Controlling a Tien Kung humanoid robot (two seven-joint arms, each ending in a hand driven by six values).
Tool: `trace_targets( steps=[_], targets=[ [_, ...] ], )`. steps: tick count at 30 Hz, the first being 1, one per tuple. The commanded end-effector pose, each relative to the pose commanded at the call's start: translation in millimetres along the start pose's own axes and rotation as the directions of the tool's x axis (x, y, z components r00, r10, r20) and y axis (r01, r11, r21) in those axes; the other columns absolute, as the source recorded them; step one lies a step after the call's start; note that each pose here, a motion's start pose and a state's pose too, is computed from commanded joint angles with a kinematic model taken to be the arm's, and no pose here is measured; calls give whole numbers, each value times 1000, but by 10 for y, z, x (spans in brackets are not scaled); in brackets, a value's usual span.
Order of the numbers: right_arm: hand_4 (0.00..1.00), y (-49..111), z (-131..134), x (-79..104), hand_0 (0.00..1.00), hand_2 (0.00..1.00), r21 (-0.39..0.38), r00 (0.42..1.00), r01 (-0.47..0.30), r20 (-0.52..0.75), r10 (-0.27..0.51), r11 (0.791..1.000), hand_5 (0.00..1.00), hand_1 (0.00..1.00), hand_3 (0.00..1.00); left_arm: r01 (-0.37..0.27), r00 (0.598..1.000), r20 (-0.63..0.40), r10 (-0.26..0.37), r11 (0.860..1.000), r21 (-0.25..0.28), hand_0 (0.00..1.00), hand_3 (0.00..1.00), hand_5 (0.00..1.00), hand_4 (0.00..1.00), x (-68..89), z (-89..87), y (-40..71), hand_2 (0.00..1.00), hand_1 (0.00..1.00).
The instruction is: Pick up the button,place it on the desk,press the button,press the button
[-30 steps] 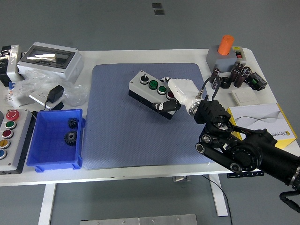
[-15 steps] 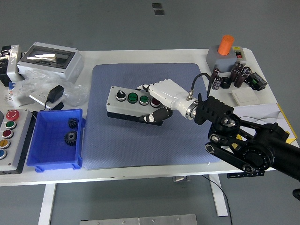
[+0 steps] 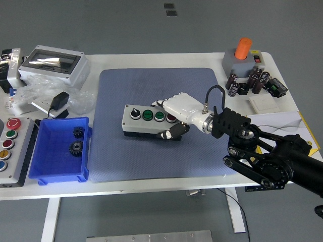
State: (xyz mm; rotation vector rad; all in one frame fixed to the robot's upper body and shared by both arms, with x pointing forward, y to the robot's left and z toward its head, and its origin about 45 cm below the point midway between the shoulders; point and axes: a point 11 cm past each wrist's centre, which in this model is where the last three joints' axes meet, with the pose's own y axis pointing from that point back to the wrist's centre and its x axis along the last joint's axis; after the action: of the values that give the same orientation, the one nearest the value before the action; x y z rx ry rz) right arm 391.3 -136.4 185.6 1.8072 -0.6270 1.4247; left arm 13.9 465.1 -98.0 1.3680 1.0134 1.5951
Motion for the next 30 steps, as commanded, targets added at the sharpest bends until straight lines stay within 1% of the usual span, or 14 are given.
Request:
trace_targets(
  steps=[1,2,7,8,13,14,19,20,25,26,30],
  targets=[
    [440,-1,4,-3,273,380,-1,1000,3,0,-3,1000,2,470,414,0,1000,0,0,1000,0,730,715,216,644,0,0,0,641,735],
    [468,-1,6,-6,382,497,-2,1000,5,0,-5,1000,2,567,424,0,1000,1,0,1000,0,730,717,221,647,0,0,0,642,735],
    [468,-7,-2,-17,382,497,-4,1000,26,-4,-26,1000,2,567,424,0,1000,1,0,1000,1,730,717,221,647,0,1,0,642,735],
    [442,-8,-5,-20,479,594,-5,1000,30,-6,-30,1000,2,631,469,0,1000,1,0,1000,0,729,718,225,648,0,1,0,642,735],
    [442,-13,-13,-40,479,594,-12,999,47,-13,-47,999,2,631,469,0,1000,2,0,1000,0,729,718,225,648,3,0,0,642,735],
    [549,-13,-12,-44,749,796,-13,999,49,-13,-49,999,40,773,753,-1,1000,2,1,1000,1,729,719,227,649,3,-1,0,642,735],
    [549,-10,4,-67,749,796,-21,998,58,-14,-58,998,40,773,753,1,1000,2,-1,1000,2,729,719,227,649,2,-5,0,642,735],
    [679,-9,5,-69,797,879,-21,998,59,-14,-59,998,106,814,903,1,1000,2,-1,1000,2,729,720,229,650,2,-5,0,641,735],
    [679,-9,5,-75,797,879,-22,998,60,-9,-60,998,106,814,903,1,1000,2,-1,1000,3,729,720,229,650,1,-14,0,641,735],
    [753,-9,6,-78,822,910,-23,998,61,-9,-61,998,162,834,965,1,1000,2,-1,1000,3,730,719,229,649,1,-15,0,641,735],
    [753,-6,2,-99,822,910,-24,998,67,-3,-67,997,162,834,965,1,1000,2,-1,1000,6,730,719,229,649,0,-26,0,641,735]
  ],
)
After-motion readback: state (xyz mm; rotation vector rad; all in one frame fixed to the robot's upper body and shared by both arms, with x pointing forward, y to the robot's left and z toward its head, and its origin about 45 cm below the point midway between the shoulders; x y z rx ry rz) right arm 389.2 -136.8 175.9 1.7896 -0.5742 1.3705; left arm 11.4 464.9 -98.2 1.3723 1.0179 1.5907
